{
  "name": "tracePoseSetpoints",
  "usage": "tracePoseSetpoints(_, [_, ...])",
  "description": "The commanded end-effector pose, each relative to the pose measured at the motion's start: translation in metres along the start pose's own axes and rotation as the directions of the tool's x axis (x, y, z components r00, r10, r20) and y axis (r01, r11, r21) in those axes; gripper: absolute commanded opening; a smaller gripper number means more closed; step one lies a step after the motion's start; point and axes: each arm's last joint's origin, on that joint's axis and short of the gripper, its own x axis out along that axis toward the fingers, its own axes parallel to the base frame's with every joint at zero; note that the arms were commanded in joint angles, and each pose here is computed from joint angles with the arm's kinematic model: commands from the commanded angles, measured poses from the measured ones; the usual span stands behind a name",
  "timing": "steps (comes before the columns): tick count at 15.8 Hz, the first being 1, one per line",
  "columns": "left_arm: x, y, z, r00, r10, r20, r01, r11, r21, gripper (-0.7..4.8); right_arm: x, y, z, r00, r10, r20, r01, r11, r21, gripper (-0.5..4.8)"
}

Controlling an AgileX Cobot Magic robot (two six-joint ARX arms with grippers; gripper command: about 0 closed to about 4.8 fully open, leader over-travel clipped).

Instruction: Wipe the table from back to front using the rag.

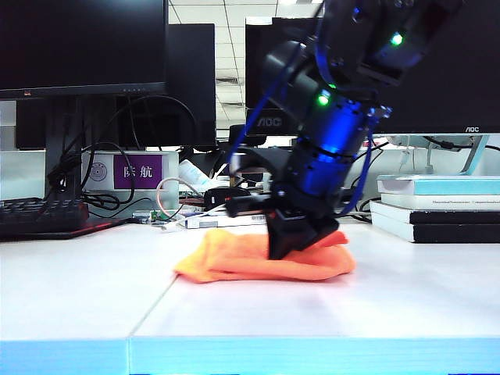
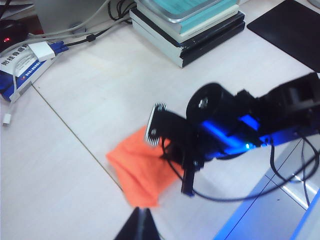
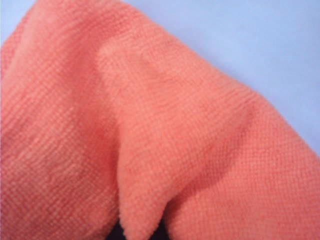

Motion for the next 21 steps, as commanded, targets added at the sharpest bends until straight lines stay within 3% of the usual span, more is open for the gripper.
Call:
tracePoseSetpoints(1, [-0.001,-0.001,0.001,1.000,-0.011,0.004,0.011,1.000,0.004,-0.06,0.004,-0.011,-0.002,0.999,-0.039,-0.010,0.039,0.999,0.020,-0.01])
tracePoseSetpoints(10, [-0.001,-0.001,-0.003,0.999,-0.016,-0.034,0.016,1.000,-0.013,-0.06,0.038,-0.019,0.028,0.996,-0.072,0.044,0.070,0.996,0.049,-0.01])
tracePoseSetpoints(21, [-0.001,-0.002,-0.007,0.997,-0.023,-0.067,0.021,0.999,-0.029,-0.06,0.070,-0.058,0.073,0.985,-0.135,0.112,0.121,0.985,0.123,-0.01])
